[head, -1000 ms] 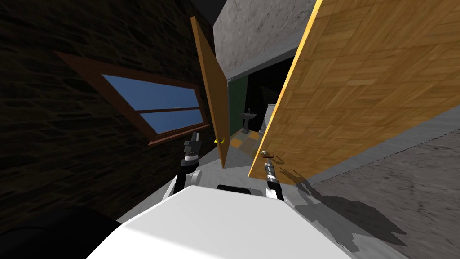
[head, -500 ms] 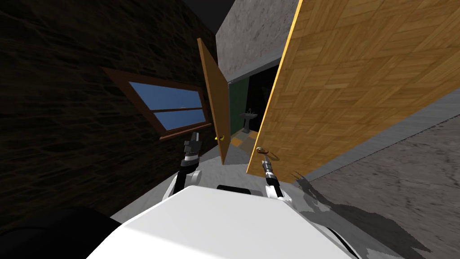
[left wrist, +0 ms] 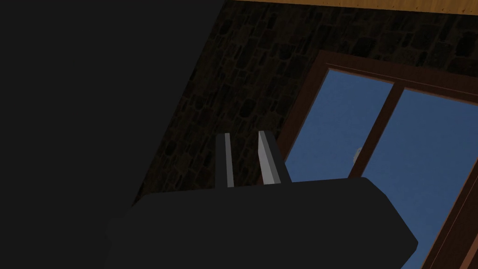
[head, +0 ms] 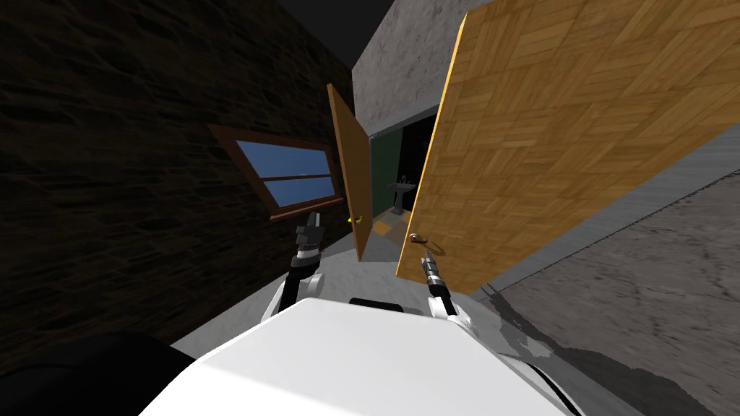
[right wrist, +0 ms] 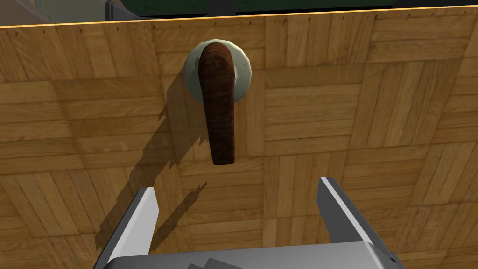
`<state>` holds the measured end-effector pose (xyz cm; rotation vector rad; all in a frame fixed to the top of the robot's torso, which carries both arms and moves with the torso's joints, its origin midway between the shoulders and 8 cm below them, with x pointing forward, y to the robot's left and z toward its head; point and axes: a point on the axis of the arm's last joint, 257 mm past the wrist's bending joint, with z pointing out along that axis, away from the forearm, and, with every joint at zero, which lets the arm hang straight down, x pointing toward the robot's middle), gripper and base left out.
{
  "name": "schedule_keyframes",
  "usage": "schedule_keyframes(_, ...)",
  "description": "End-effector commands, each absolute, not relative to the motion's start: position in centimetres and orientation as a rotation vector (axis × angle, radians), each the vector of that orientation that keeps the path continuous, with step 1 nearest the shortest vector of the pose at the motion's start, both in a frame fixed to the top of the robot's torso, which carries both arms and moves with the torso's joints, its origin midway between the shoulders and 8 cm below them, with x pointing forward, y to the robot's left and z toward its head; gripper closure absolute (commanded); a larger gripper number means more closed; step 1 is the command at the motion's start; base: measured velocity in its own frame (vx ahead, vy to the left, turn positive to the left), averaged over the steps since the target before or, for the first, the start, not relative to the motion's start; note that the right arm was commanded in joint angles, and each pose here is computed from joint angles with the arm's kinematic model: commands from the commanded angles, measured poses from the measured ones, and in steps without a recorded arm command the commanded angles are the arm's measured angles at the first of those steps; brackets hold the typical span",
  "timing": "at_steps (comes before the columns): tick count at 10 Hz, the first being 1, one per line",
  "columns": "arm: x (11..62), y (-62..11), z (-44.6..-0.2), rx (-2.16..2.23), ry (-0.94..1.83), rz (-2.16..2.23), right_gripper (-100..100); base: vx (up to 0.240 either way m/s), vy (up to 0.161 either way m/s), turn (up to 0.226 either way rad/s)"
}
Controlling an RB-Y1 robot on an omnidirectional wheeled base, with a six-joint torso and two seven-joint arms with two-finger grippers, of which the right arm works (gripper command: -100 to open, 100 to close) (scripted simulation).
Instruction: Pull the door open
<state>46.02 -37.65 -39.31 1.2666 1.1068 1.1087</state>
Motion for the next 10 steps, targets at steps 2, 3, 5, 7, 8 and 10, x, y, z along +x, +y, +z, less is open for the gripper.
schedule_keyframes(2,44.3,-41.4,-39.3,1.294,1.054,1.063,-100,0.196,-0.001,0.285)
schedule_keyframes(3,43.5,-42.9,-39.3,1.305,1.033,1.042,-100,0.229,-0.044,0.329)
schedule_keyframes(5,42.4,-44.4,-39.7,1.324,1.018,1.015,-100,0.183,-0.046,0.149)
schedule_keyframes(7,41.8,-46.0,-39.2,1.324,0.989,1.000,-100,0.058,0.008,0.084)
schedule_keyframes(8,41.8,-46.0,-39.2,1.324,0.989,1.000,-100,0.079,-0.015,0.125)
schedule_keyframes(10,41.8,-45.9,-39.2,1.325,0.991,1.001,-100,0.014,-0.008,-0.006)
